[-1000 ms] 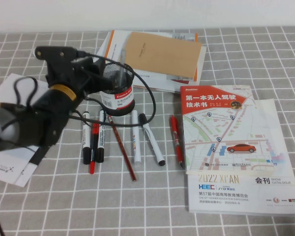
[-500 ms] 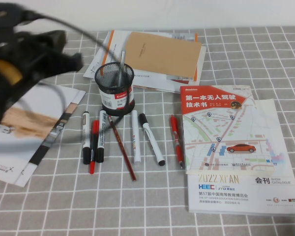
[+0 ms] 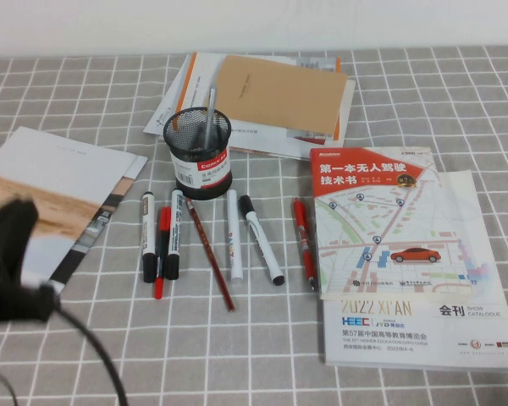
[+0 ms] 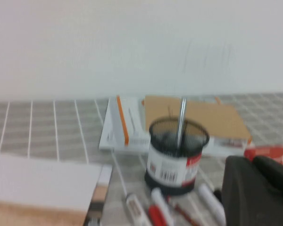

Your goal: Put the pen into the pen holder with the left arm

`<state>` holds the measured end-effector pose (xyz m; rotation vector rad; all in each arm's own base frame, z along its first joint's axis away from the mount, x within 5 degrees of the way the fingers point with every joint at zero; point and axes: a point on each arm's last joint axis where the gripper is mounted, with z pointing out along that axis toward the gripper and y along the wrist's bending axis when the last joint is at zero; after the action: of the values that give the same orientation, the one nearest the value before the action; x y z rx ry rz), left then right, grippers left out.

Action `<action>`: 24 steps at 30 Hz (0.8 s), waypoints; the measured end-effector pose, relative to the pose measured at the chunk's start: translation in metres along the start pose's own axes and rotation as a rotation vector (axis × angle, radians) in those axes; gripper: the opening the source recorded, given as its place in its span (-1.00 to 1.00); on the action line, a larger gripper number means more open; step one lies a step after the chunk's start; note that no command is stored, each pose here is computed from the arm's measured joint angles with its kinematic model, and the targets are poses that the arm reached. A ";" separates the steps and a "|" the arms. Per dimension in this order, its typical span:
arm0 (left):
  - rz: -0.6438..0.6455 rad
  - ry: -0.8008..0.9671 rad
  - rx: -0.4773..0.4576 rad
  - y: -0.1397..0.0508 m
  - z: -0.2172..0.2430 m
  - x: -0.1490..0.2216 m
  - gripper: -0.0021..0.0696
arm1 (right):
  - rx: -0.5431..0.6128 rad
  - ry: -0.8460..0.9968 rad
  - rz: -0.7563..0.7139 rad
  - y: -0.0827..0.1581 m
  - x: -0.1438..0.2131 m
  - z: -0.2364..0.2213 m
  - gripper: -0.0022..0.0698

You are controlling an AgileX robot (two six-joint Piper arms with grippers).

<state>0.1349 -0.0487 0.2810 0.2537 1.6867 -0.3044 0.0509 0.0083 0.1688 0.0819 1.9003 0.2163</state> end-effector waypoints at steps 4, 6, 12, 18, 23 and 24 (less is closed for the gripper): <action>0.007 0.060 -0.004 0.001 -0.005 0.025 -0.95 | 0.000 0.000 0.000 0.000 0.000 0.000 -0.97; 0.009 0.097 -0.007 0.002 -0.006 0.034 -0.95 | 0.000 0.000 0.000 0.000 0.000 0.000 -0.97; 0.015 0.104 -0.006 0.002 -0.008 0.040 -0.95 | 0.000 0.000 0.000 0.000 0.000 0.000 -0.97; -0.001 -0.024 -0.107 0.013 -0.033 0.042 -0.95 | -0.001 0.000 0.003 0.000 0.000 0.000 -0.97; 0.014 -0.173 -0.227 0.020 -0.062 0.053 -0.95 | -0.004 0.000 0.009 0.000 0.000 0.000 -0.97; 0.008 -0.199 -0.248 0.021 -0.067 0.057 -0.95 | -0.005 0.000 0.011 0.000 0.000 0.000 -0.97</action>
<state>0.0713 -0.0068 0.2317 0.0434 1.5088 -0.1081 0.0509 0.0087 0.1689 0.0893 1.8998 0.2285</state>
